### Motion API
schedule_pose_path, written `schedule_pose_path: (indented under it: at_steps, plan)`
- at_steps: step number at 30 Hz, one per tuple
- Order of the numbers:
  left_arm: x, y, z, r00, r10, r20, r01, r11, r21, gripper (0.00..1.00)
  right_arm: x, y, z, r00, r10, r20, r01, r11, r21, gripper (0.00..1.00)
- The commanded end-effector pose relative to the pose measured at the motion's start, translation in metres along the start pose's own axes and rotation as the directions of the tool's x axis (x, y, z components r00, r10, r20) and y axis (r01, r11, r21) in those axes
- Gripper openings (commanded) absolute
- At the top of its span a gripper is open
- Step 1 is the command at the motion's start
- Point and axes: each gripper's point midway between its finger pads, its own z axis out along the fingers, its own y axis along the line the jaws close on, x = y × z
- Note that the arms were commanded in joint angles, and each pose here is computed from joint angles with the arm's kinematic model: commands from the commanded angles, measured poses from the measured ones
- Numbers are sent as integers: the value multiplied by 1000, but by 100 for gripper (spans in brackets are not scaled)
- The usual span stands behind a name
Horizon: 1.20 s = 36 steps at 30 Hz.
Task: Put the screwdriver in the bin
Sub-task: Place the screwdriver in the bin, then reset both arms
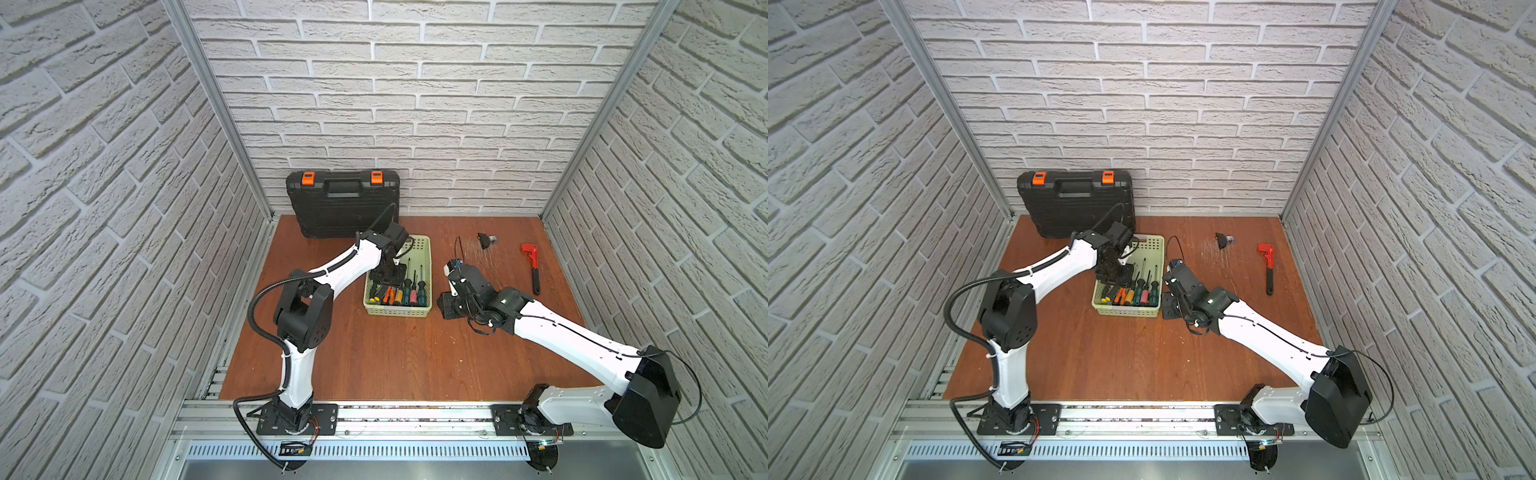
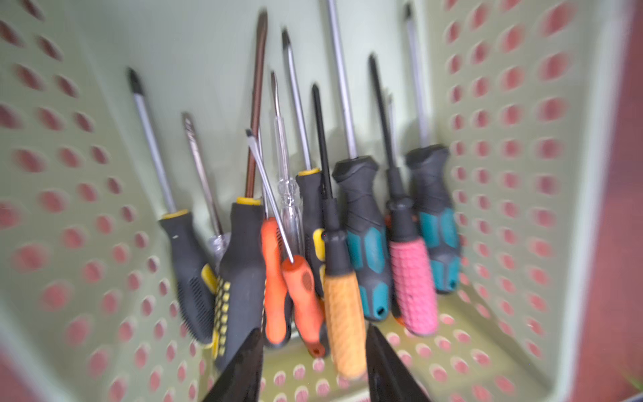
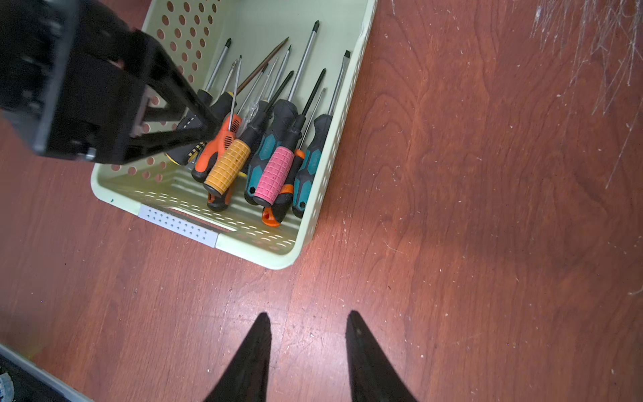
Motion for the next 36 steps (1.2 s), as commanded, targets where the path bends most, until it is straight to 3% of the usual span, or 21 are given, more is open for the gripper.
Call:
schedule_pose_path:
  at_steps: [1, 6, 9, 11, 13, 15, 18, 20, 24, 25, 28, 31, 36]
  plan:
    - [3, 0, -48, 997, -14, 79, 12, 1000, 14, 52, -11, -4, -12, 999, -19, 42, 18, 1000, 20, 38]
    - [17, 11, -85, 981, -65, 184, 59, 998, 37, 57, -19, -13, -27, 996, -56, 70, 51, 996, 72, 40]
    - [23, 25, -101, 953, -108, 282, 99, 994, 48, 64, -32, -20, -40, 989, -82, 126, 69, 992, 109, 47]
    - [23, 38, -110, 930, -126, 346, 113, 992, 57, 73, -45, -26, -50, 978, -113, 175, 87, 985, 150, 53]
    - [21, 59, -115, 907, -126, 402, 124, 992, 31, 91, -58, -31, -59, 964, -144, 222, 102, 977, 189, 57]
    - [21, 90, -117, 881, -168, 442, 189, 982, -4, 94, -71, -38, -69, 948, -175, 266, 111, 965, 238, 99]
    - [21, 133, -116, 832, -242, 499, 285, 958, -10, 98, -91, -58, -83, 914, -222, 340, 96, 931, 353, 100]
    - [25, 165, -112, 811, -260, 523, 348, 935, -75, 98, -103, -78, -91, 878, -244, 411, 56, 906, 419, 100]
    - [35, 209, -105, 791, -141, 595, 365, 889, -275, 98, -110, -105, -99, 743, -390, 543, 51, 843, 536, 99]
    - [35, 215, -104, 777, -80, 624, 344, 885, -315, 98, -107, -116, -95, 740, -403, 538, 44, 828, 559, 99]
    - [40, 229, -89, 749, 61, 660, 274, 878, -393, 98, -91, -144, -79, 815, -359, 454, 41, 818, 573, 99]
    - [56, 262, -76, 752, -24, 658, 370, 842, -392, 98, -79, -157, -60, 806, -328, 492, 27, 852, 523, 99]
    - [64, 287, -54, 684, -60, 727, 408, 857, -314, 98, -63, -190, -21, 817, -229, 529, -58, 880, 471, 99]
